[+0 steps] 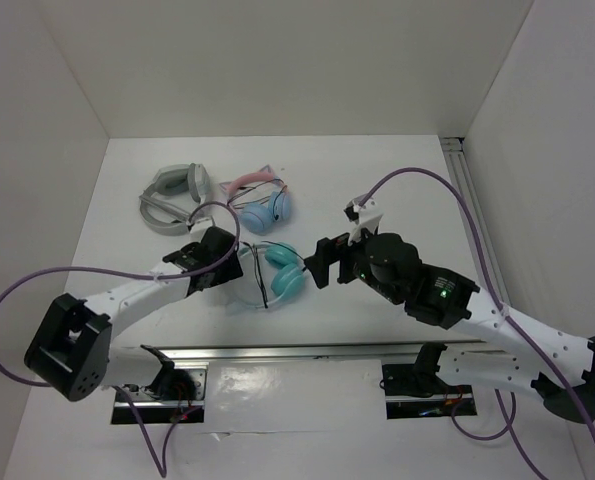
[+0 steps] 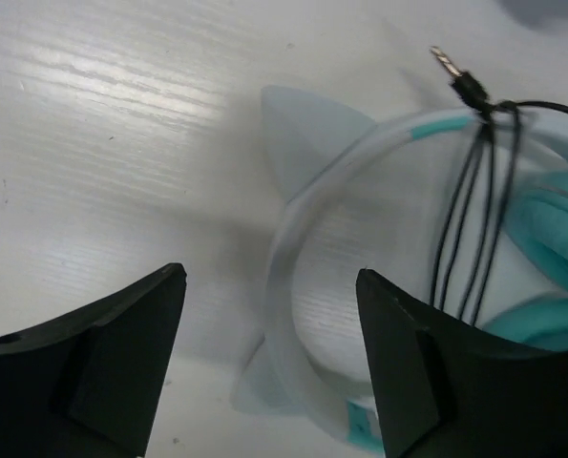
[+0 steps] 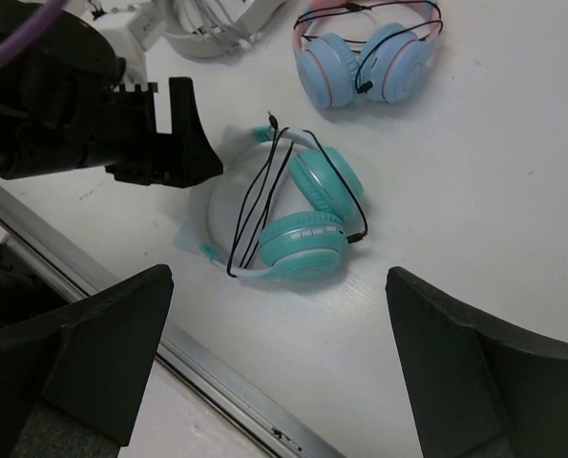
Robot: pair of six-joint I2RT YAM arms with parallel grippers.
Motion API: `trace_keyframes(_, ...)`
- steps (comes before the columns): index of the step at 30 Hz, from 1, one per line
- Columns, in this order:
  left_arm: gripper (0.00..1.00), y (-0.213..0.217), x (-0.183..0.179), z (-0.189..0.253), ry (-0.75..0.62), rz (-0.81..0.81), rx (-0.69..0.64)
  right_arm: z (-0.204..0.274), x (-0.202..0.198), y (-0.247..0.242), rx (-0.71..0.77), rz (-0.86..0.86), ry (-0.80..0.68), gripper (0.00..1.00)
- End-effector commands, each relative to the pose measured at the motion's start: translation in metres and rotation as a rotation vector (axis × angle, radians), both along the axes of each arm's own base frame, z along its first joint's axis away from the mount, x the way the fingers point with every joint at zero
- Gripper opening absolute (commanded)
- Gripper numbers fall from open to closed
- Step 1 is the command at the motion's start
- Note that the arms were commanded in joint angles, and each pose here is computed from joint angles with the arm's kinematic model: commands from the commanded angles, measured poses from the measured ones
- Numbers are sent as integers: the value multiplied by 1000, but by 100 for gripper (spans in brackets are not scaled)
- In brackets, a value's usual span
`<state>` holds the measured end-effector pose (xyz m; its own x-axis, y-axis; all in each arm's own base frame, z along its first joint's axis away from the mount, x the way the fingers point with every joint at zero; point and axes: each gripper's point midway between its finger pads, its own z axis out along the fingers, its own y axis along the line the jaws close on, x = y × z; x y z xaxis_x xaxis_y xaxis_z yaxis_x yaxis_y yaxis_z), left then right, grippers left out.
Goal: Wrap the headphones
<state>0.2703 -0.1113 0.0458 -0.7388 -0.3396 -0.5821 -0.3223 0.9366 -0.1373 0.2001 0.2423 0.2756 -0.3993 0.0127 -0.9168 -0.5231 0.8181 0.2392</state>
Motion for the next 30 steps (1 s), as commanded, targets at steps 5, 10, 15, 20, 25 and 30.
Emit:
trace_keyframes(5, 100, -17, 3, 96, -265, -70, -137, 27, 5, -15, 40, -122, 17, 100)
trace_keyframes(10, 100, -11, -11, 175, -362, -144, -127, 59, 13, -35, -78, -232, 17, 100)
trace_keyframes(15, 100, 28, -49, 243, -469, -195, -39, 91, 8, -70, -120, -300, -11, 100)
trace_keyframes(20, 100, 72, -95, 312, -588, -189, -11, 88, -4, -97, -168, -318, -2, 100)
trace_keyframes(25, 100, 104, -132, 327, -626, -182, 14, 88, -13, -119, -195, -336, 5, 100)
trace_keyframes(30, 100, 121, -152, 310, -604, -159, 23, 95, -25, -135, -186, -324, 9, 100)
